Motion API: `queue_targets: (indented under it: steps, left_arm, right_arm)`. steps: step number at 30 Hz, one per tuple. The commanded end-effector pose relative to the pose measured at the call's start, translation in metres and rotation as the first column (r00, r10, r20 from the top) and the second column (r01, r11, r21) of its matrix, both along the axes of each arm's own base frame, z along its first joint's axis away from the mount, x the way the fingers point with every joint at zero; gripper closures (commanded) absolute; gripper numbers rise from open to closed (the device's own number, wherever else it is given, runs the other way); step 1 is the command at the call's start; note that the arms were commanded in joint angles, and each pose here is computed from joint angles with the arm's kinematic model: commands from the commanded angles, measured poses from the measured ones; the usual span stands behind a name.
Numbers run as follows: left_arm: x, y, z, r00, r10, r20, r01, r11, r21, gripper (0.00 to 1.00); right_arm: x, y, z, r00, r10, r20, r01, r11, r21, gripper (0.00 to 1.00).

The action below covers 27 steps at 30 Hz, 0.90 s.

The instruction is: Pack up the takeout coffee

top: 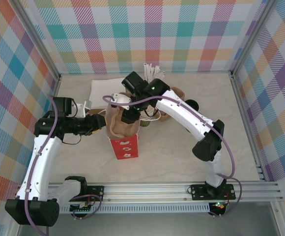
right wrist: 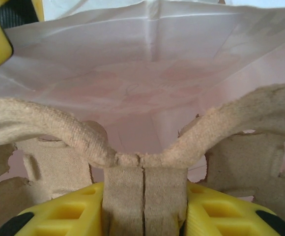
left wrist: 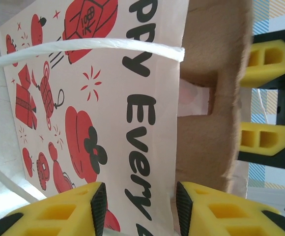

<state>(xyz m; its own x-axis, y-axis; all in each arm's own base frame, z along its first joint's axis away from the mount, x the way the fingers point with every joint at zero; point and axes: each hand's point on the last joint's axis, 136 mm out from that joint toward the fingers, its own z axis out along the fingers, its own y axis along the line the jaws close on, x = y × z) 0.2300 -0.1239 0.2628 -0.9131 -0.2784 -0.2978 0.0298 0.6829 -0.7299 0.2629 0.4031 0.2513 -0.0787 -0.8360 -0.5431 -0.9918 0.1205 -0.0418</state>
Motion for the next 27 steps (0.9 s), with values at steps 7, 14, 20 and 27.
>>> queue_targets:
  steps: [7, 14, 20, 27]
  left_arm:
    - [0.004, 0.0, 0.015, 0.999, -0.01, 0.041, 0.011, 1.0, -0.013, 0.61]
    - [0.008, -0.001, 0.015, 0.999, -0.01, 0.041, 0.01, 1.0, -0.019, 0.58]
    - [0.01, 0.002, 0.017, 0.998, 0.011, 0.055, -0.011, 1.0, -0.003, 0.58]
    - [0.01, 0.006, 0.01, 0.999, 0.021, 0.036, -0.022, 1.0, 0.021, 0.6]
  right_arm:
    - [-0.019, -0.01, -0.017, 0.997, 0.08, 0.013, -0.077, 0.986, -0.147, 0.61]
    - [-0.023, -0.008, -0.027, 0.995, 0.101, 0.001, -0.099, 0.977, -0.191, 0.61]
    - [-0.024, -0.011, -0.038, 0.994, 0.105, -0.012, -0.104, 0.962, -0.251, 0.61]
    - [-0.024, -0.012, -0.042, 0.993, 0.115, -0.017, -0.115, 0.957, -0.266, 0.61]
